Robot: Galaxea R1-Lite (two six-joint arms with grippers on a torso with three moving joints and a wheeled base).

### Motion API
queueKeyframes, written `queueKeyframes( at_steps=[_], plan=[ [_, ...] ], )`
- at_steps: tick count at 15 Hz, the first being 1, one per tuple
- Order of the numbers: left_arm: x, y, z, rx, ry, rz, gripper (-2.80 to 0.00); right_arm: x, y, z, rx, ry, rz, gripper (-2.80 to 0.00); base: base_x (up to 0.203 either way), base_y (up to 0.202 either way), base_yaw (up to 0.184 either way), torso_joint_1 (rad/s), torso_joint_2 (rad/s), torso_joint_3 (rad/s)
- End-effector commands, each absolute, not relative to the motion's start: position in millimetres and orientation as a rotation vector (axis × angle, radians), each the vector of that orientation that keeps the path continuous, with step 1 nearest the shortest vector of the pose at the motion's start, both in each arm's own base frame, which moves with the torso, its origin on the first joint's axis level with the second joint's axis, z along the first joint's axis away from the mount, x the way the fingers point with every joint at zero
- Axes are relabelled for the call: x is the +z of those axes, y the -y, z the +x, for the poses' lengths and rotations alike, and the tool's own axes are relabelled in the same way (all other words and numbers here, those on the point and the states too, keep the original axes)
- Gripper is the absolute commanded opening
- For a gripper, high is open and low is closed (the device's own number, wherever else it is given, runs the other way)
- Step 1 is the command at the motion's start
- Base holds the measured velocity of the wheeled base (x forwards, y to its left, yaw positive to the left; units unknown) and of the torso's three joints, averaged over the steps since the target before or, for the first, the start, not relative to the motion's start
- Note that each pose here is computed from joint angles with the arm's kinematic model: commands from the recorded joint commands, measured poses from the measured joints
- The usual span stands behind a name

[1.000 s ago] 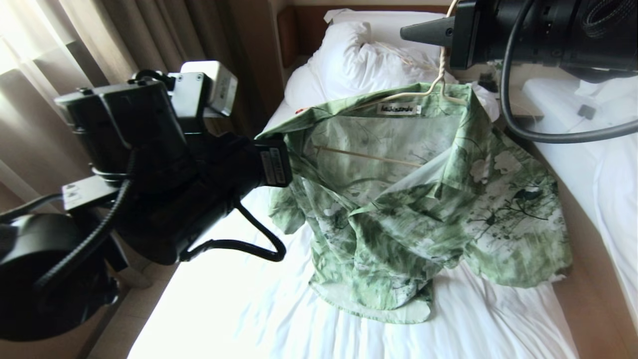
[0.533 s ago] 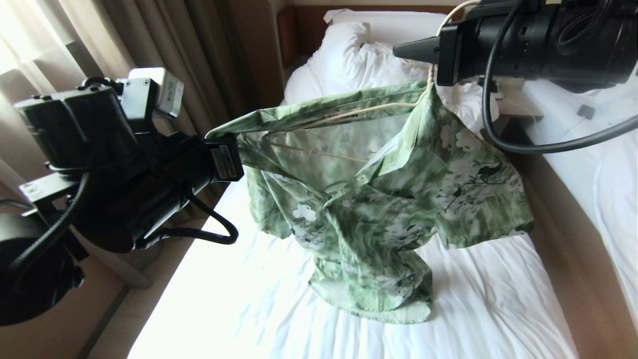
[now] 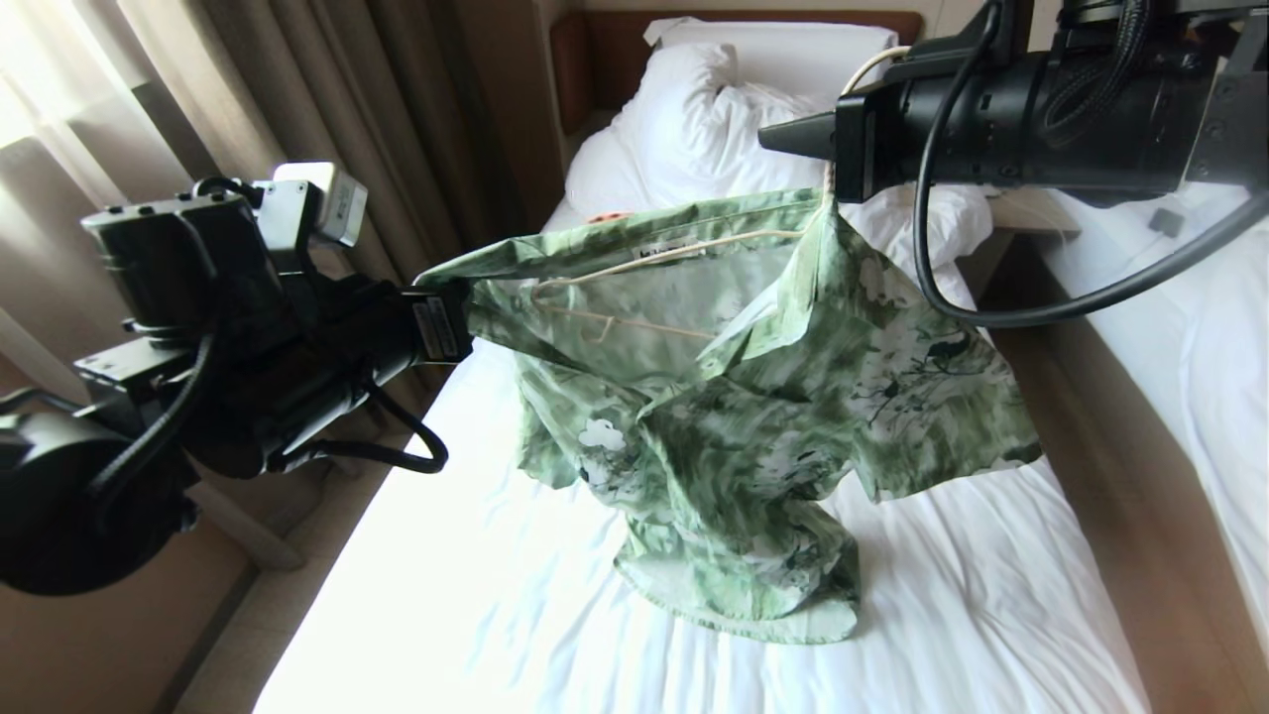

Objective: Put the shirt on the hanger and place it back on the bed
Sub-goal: Take the clothes hanger out of the clothes, then place the hanger on the bed

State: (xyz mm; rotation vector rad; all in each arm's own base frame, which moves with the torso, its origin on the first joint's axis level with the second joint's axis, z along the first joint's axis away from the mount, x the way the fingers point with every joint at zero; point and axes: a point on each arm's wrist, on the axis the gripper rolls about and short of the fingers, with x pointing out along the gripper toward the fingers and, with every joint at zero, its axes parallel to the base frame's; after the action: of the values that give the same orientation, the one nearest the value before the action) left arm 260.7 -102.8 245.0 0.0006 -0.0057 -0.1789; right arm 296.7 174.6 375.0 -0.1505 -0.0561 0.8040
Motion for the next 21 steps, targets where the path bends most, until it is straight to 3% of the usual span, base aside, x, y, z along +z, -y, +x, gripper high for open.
queueKeyframes(
  at_steps=[1,8,9,13,16,21],
  plan=[
    [242,102,264,-0.175,-0.003,0.002,0.00,368,-180,304,0.810,0.038,-0.154,-2.80,0.000,0.000,0.000,0.000,0.00,0.000],
    [234,67,257,-0.173,-0.034,-0.031,0.00,358,-191,312,0.825,0.025,-0.154,-2.80,0.000,0.000,0.000,0.000,0.00,0.000],
    [227,62,256,-0.156,-0.054,-0.035,-2.80,355,-192,313,0.828,0.015,-0.154,-2.80,0.000,0.000,0.000,0.000,0.00,0.000],
    [216,22,243,-0.044,-0.090,-0.053,-2.80,341,-197,320,0.820,-0.004,-0.122,-2.80,0.000,0.000,0.000,0.000,0.00,0.000],
    [201,-7,225,0.032,-0.132,-0.079,-2.80,320,-210,334,0.737,0.051,0.042,-2.80,0.000,0.000,0.000,0.000,0.00,0.000],
    [184,-15,192,0.021,-0.171,-0.094,-2.80,246,-187,348,0.600,-0.182,0.016,-2.80,0.000,0.000,0.000,0.000,0.00,0.000]
  ],
)
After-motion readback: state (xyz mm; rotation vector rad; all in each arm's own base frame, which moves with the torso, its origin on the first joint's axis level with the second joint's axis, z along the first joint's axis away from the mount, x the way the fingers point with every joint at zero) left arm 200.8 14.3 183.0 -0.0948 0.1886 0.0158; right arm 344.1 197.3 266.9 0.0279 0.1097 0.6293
